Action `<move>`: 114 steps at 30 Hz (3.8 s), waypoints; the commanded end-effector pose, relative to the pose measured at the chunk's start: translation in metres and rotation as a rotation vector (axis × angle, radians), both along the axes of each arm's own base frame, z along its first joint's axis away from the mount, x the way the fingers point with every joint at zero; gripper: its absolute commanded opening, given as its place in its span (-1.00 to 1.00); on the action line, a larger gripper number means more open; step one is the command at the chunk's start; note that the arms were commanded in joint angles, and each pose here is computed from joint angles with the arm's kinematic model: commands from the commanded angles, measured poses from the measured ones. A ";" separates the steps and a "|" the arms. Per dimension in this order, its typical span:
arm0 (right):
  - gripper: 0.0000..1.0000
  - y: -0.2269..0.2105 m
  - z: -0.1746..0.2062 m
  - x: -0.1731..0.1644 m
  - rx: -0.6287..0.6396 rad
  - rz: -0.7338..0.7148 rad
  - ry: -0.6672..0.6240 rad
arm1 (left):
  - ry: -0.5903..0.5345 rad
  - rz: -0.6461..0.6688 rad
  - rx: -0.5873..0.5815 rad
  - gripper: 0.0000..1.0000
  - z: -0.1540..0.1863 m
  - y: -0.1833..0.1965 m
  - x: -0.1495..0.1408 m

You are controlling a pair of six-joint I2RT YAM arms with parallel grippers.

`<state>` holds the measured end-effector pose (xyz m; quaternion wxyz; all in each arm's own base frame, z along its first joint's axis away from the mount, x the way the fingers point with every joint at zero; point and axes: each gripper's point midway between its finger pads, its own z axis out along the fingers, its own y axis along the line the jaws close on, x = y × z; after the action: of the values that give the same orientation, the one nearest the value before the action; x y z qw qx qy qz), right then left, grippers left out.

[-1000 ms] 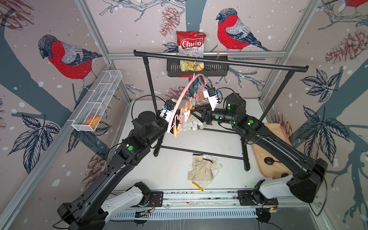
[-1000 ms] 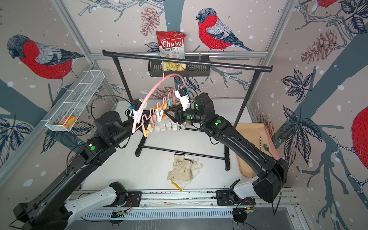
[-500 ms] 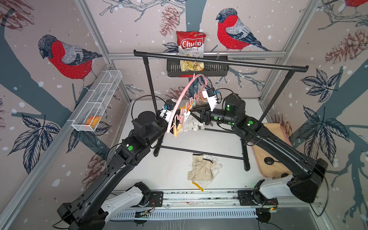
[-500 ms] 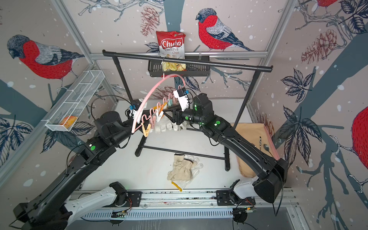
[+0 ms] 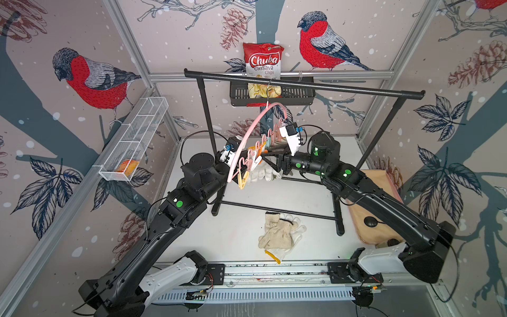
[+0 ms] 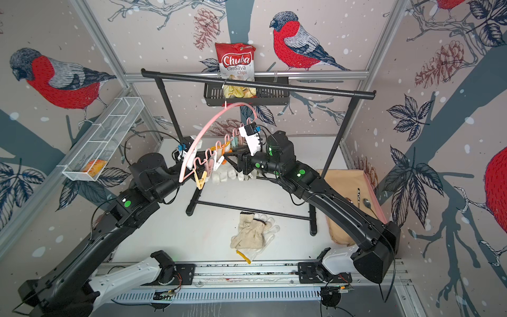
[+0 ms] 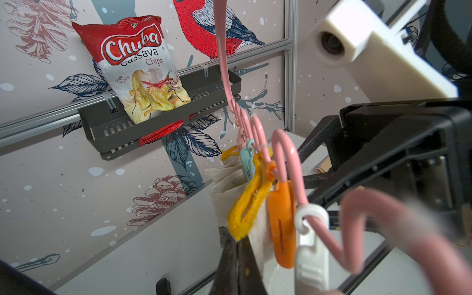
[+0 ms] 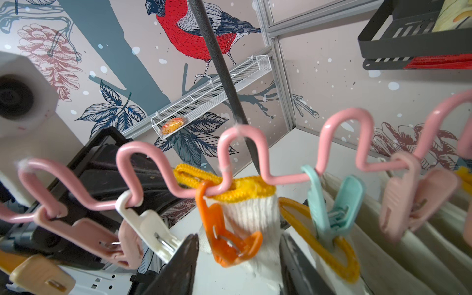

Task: Clip the gloves onto a hanger to dry
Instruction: Open the clamp at the hanger, then clamp the glove onto the hanger.

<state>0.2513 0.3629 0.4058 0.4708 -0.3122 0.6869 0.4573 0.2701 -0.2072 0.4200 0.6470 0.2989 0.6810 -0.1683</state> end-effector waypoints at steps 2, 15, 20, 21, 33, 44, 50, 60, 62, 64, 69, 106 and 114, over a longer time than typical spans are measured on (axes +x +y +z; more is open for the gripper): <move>0.08 -0.002 0.006 0.002 0.019 -0.025 -0.023 | -0.042 -0.021 -0.032 -1.00 0.015 -0.004 -0.002; 0.14 0.004 0.010 -0.001 0.037 -0.016 -0.021 | -0.042 -0.022 -0.033 -1.00 0.017 -0.004 -0.001; 0.14 0.007 0.009 0.001 0.036 -0.016 -0.020 | -0.044 -0.021 -0.033 -1.00 0.019 -0.004 -0.001; 0.14 0.007 0.008 0.001 0.035 -0.016 -0.019 | -0.045 -0.023 -0.031 -1.00 0.018 -0.004 -0.001; 0.05 0.013 0.010 0.006 0.025 -0.010 -0.029 | -0.042 -0.025 -0.031 -1.00 0.018 -0.005 0.000; -0.27 0.010 0.007 0.006 0.017 -0.014 -0.023 | -0.028 -0.033 -0.019 -1.00 0.009 -0.007 -0.001; -0.35 0.008 0.011 0.006 0.014 -0.010 -0.036 | 0.007 -0.053 0.012 -1.00 -0.011 -0.005 -0.009; -0.43 0.009 0.016 0.003 0.001 0.013 -0.046 | 0.105 -0.213 0.076 -1.00 -0.058 -0.015 -0.040; -0.43 0.009 0.018 0.002 -0.001 0.017 -0.053 | 0.117 -0.245 0.088 -1.00 -0.067 -0.017 -0.044; -0.43 0.008 0.020 0.000 -0.003 0.022 -0.061 | 0.122 -0.262 0.098 -1.00 -0.075 -0.019 -0.045; -0.48 0.007 0.022 -0.003 -0.011 0.039 -0.073 | 0.083 -0.273 0.068 -1.00 -0.078 -0.018 -0.039; -0.50 -0.001 0.028 -0.015 0.018 0.116 -0.103 | -0.046 -0.519 -0.007 -1.00 -0.038 -0.048 -0.028; -0.50 -0.002 0.028 -0.015 0.019 0.118 -0.104 | -0.061 -0.507 0.002 -1.00 -0.031 -0.048 -0.024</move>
<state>0.2385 0.3616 0.4219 0.4658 -0.3666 0.6556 0.4678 0.2433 -0.2552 0.3737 0.5788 0.4614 0.5871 -0.3276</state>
